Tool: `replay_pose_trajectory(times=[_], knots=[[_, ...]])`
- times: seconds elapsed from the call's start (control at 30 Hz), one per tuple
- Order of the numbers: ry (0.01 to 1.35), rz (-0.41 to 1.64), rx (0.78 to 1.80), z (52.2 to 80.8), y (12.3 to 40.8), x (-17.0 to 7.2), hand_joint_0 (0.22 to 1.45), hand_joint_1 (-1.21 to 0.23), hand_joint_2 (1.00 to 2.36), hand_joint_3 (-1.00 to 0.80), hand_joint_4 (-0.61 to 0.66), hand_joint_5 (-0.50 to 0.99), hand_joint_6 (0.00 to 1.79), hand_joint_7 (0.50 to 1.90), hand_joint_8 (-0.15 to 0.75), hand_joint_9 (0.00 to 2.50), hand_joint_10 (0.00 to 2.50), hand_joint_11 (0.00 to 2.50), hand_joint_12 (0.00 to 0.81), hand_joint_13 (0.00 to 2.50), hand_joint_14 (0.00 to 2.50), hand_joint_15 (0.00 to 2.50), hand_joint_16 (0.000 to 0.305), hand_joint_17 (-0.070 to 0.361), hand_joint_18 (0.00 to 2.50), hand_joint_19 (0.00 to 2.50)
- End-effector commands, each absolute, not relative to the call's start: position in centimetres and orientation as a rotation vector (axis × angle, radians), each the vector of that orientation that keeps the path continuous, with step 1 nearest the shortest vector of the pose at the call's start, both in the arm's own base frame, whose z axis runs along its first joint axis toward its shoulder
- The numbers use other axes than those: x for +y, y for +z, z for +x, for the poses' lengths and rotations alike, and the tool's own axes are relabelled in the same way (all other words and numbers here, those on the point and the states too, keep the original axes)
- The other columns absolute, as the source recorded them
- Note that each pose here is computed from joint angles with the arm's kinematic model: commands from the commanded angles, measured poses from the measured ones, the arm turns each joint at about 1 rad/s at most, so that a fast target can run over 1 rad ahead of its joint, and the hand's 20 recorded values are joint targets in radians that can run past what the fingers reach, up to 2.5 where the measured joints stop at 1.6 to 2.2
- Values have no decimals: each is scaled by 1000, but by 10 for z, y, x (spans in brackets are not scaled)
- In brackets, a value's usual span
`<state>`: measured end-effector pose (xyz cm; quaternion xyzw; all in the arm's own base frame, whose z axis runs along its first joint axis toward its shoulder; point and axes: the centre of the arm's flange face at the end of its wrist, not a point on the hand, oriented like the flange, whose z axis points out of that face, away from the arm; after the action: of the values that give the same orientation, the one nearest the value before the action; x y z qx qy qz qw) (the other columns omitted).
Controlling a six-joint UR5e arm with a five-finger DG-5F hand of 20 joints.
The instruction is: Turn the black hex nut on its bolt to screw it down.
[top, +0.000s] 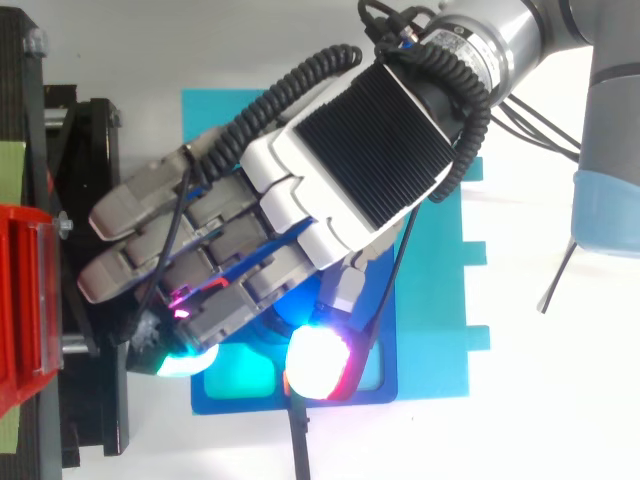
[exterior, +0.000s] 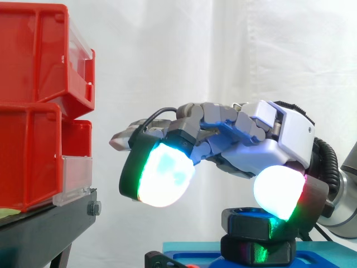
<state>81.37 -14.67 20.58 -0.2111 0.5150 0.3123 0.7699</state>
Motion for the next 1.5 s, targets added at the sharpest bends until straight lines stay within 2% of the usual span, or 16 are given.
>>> replay_pose_trajectory(times=[0.0,0.23,0.47,0.6,0.7,0.73,0.77,0.9,0.93,1.17,1.47], knots=[[698,-465,1133,812,204,-148,361,-370,1000,-500,168,-148,528,1121,219,660,11,338,141,390,5,147,19,43,0,398],[706,-473,1142,811,210,-151,362,-352,1000,-500,161,-144,523,1133,217,662,9,335,140,387,5,147,19,43,0,410],[700,-492,1145,805,238,-156,366,-360,1000,-500,158,-143,521,1140,217,661,11,335,138,388,5,146,19,42,0,408],[690,-488,1166,803,237,-159,367,-379,1000,-500,161,-144,519,1144,214,660,11,335,137,387,5,149,18,41,0,401],[682,-492,1169,802,235,-159,366,-452,1000,-500,152,-166,541,1093,217,661,9,339,136,389,5,149,18,41,0,398],[675,-496,1169,802,234,-159,378,-514,1000,-500,151,-208,585,1003,202,636,9,341,131,390,5,136,17,38,0,394],[670,-498,1171,802,233,-159,385,-537,1000,-500,156,-223,603,975,201,602,9,339,125,390,5,143,16,35,0,389],[666,-497,1193,797,220,-157,400,-590,1000,-500,136,-242,600,987,190,501,9,336,122,377,6,164,14,30,0,396],[667,-496,1195,796,219,-157,401,-594,1000,-500,136,-240,566,1037,188,477,9,335,121,355,6,164,13,30,0,399],[672,-495,1199,797,218,-154,361,-484,1000,-500,165,-221,536,1059,212,496,8,326,137,363,6,163,17,38,0,395],[675,-497,1200,797,218,-150,351,-455,1000,-500,171,-214,533,1056,219,530,8,337,142,369,5,152,18,40,0,395]])
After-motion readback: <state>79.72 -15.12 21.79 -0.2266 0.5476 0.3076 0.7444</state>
